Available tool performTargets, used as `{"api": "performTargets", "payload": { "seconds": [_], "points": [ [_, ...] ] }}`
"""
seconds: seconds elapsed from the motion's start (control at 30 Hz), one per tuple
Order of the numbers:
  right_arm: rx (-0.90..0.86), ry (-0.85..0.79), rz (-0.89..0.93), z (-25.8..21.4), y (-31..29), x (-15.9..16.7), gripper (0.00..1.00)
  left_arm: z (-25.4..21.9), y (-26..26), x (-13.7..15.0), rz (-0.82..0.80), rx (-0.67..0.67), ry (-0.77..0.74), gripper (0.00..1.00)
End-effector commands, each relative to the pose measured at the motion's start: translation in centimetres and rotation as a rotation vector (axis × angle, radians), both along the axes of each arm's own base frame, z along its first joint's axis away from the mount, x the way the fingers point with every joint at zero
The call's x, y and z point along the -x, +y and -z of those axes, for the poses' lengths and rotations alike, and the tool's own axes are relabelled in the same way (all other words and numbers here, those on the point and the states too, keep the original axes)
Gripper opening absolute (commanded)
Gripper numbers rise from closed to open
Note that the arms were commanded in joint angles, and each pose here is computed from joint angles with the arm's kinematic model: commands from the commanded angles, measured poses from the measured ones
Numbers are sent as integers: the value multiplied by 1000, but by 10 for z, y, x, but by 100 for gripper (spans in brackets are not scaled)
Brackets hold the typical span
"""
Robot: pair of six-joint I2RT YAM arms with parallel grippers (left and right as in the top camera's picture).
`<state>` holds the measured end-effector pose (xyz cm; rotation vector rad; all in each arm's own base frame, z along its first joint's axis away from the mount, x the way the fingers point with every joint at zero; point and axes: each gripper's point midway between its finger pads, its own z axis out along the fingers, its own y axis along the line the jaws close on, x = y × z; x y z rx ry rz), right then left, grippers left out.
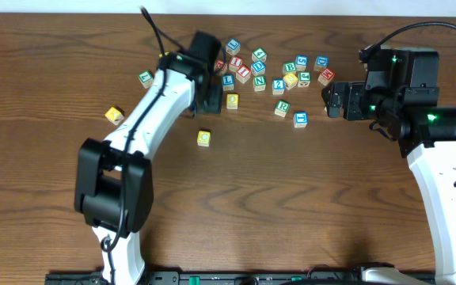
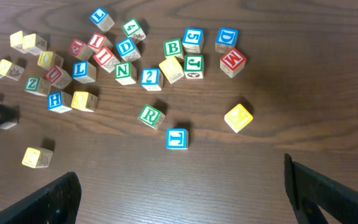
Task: Spell out CORL
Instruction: 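Carry the C block to the open table center and release, then grasp the yellow O block in the cluster with the left gripper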
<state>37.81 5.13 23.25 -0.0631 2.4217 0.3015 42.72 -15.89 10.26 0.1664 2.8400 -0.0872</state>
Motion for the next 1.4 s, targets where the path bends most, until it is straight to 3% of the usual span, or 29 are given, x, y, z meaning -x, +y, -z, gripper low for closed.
{"api": "performTargets", "payload": {
  "seconds": [0.0, 0.13, 0.4, 0.9, 0.93, 1.2, 1.37],
  "points": [
    [-17, 5, -8, 0, 7, -6, 99, -57, -23, -18, 69, 84, -131, 65],
    [-21, 27, -4, 7, 7, -8, 99, -60, -42, -22, 103, 106, -156, 65],
    [-20, 54, -4, 14, 7, -6, 99, -10, -74, -22, 132, 89, -92, 65],
    [-18, 77, -4, 17, 7, -2, 99, 43, -81, -55, 69, -4, -159, 64],
    [-17, 77, -3, 17, 7, -2, 99, 52, -81, -54, 66, -11, -144, 59],
    [-9, 86, 3, 19, 5, -1, 99, 82, -77, -48, 19, -23, -79, 54],
    [-9, 82, 3, 18, 5, -1, 99, 84, -77, -46, 21, -27, -73, 43]
  ]
}}
